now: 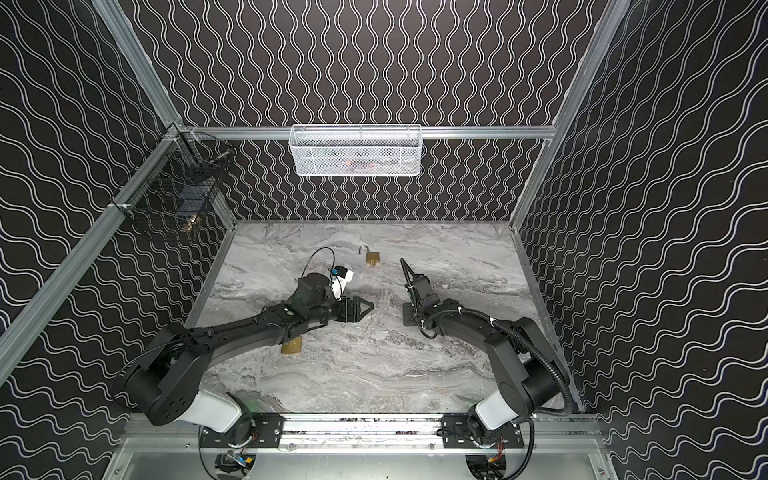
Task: Unlock with the key
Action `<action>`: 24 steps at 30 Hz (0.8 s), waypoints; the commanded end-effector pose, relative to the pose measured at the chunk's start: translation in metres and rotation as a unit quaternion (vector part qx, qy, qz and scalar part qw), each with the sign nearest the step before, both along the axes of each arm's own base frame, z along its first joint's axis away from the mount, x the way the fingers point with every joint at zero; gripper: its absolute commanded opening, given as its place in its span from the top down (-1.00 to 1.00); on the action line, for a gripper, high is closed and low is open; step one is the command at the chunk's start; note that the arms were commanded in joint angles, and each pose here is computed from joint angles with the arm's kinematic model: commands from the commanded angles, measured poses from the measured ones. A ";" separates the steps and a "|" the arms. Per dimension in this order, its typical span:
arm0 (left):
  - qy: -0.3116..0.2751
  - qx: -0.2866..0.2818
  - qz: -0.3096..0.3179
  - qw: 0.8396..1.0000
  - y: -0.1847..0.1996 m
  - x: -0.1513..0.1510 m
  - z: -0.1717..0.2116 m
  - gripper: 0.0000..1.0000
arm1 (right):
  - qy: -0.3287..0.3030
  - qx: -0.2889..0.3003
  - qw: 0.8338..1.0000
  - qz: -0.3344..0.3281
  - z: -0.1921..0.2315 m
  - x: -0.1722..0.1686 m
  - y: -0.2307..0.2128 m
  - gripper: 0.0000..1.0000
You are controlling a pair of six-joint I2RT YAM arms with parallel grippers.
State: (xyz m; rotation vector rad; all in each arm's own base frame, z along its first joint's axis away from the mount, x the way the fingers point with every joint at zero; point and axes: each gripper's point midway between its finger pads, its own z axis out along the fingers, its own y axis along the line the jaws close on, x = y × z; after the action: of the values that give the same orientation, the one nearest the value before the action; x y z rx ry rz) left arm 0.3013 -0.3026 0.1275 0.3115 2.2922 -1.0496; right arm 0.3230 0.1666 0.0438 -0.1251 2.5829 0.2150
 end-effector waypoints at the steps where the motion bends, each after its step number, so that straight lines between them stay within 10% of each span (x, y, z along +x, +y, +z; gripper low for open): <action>1: -0.028 -0.014 -0.015 0.999 -0.006 0.003 0.011 -0.56 | -0.014 -0.004 1.000 0.014 0.007 0.004 0.003 0.93; 4: -0.035 -0.013 -0.018 0.999 -0.006 0.003 0.011 -0.56 | -0.016 -0.004 1.000 0.019 0.009 0.006 0.004 0.94; 7: -0.036 -0.010 -0.019 0.999 -0.005 0.002 0.012 -0.56 | -0.008 -0.004 1.000 0.019 0.006 0.006 0.005 0.46; 14: -0.034 0.000 -0.013 0.999 -0.002 0.003 0.009 -0.56 | -0.002 0.001 1.000 -0.008 0.005 0.018 0.012 0.01; 24: -0.027 -0.003 -0.010 1.000 0.000 0.000 0.006 -0.56 | 0.018 -0.032 0.999 -0.005 -0.005 0.031 0.021 0.12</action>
State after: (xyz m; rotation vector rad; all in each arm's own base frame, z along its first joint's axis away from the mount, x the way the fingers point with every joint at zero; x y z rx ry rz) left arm 0.3001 -0.3020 0.1275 0.3487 2.2680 -1.0400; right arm 0.3580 0.1888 0.0421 -0.1252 2.5947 0.1634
